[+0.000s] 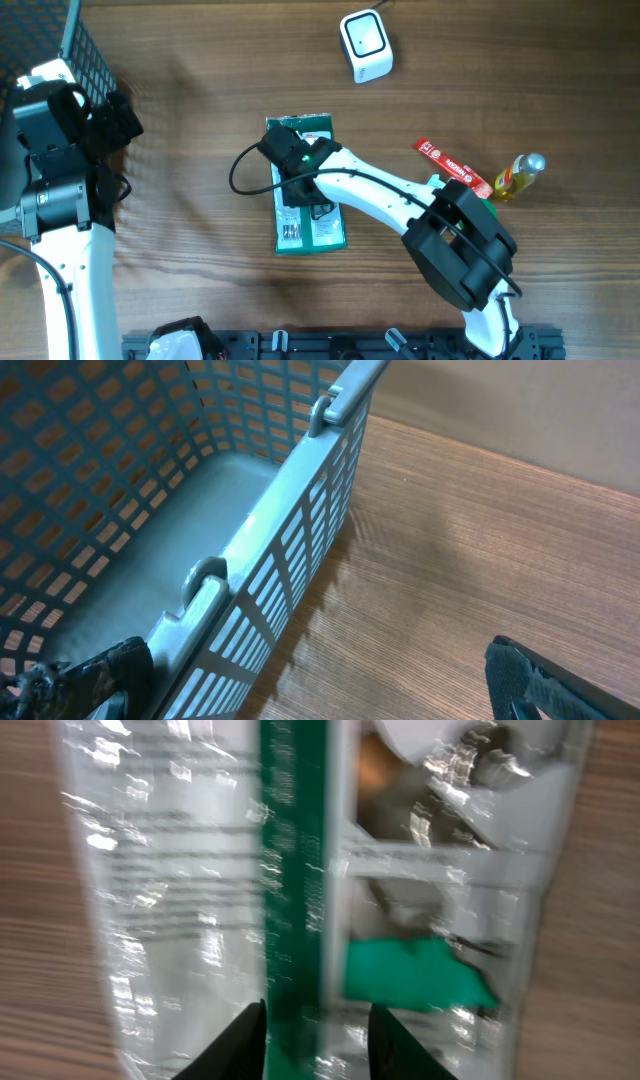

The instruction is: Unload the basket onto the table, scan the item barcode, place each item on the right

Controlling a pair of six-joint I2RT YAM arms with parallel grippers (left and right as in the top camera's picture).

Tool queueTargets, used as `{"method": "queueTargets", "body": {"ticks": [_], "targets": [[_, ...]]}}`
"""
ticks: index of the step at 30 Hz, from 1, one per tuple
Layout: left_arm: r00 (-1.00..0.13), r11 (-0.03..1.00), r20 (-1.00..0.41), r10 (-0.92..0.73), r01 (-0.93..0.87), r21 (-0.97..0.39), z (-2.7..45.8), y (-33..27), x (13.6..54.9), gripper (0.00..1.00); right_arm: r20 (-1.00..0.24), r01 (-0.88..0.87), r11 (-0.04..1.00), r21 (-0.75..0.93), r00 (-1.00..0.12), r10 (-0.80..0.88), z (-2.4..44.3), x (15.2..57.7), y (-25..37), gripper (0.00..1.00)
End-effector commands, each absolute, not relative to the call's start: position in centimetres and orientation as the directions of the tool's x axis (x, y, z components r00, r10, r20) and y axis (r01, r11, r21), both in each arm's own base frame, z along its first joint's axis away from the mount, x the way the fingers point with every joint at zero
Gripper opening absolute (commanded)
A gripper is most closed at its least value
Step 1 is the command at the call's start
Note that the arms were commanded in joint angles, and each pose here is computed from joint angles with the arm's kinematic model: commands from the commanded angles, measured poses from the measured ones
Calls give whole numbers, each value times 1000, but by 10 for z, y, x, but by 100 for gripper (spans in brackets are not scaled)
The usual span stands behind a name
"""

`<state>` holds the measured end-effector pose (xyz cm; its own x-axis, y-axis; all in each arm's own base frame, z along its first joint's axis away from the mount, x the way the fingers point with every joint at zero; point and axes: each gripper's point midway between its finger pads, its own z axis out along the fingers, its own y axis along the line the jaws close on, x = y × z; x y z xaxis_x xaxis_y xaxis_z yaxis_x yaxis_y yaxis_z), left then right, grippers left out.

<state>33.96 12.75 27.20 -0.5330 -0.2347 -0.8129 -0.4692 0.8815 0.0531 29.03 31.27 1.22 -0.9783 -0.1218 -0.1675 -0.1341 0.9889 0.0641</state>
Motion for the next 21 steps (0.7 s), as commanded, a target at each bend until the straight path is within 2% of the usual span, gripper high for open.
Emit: {"method": "queueTargets", "body": {"ticks": [1,4,7,10,13,14,16,21], "targets": [[-627,890,-718,-304,-455,20,224,118,334,100,-184,-127,990,-55,-974,-135,3,294,291,36],[-627,890,-718,-304,-455,20,224,118,334,100,-170,-119,991,-62,-977,-128,4,294,286,37],[-627,890,-718,-304,-455,20,224,118,334,100,-140,-126,992,32,-983,-120,26,299,288,38],[-627,891,-718,-303,-454,20,224,118,334,100,-141,-171,976,134,-978,-152,55,307,283,49],[-627,890,-718,-304,-455,20,224,118,334,100,-108,-195,971,137,-977,-181,57,304,273,75],[-627,891,-718,-303,-454,20,224,118,334,100,-92,-204,971,125,-977,-194,54,301,268,81],[-627,891,-718,-303,-454,20,224,118,334,100,-74,-209,971,114,-977,-201,48,296,264,84],[-627,891,-718,-303,-454,20,224,118,334,100,-79,-206,971,123,-977,-197,37,295,264,84]]}}
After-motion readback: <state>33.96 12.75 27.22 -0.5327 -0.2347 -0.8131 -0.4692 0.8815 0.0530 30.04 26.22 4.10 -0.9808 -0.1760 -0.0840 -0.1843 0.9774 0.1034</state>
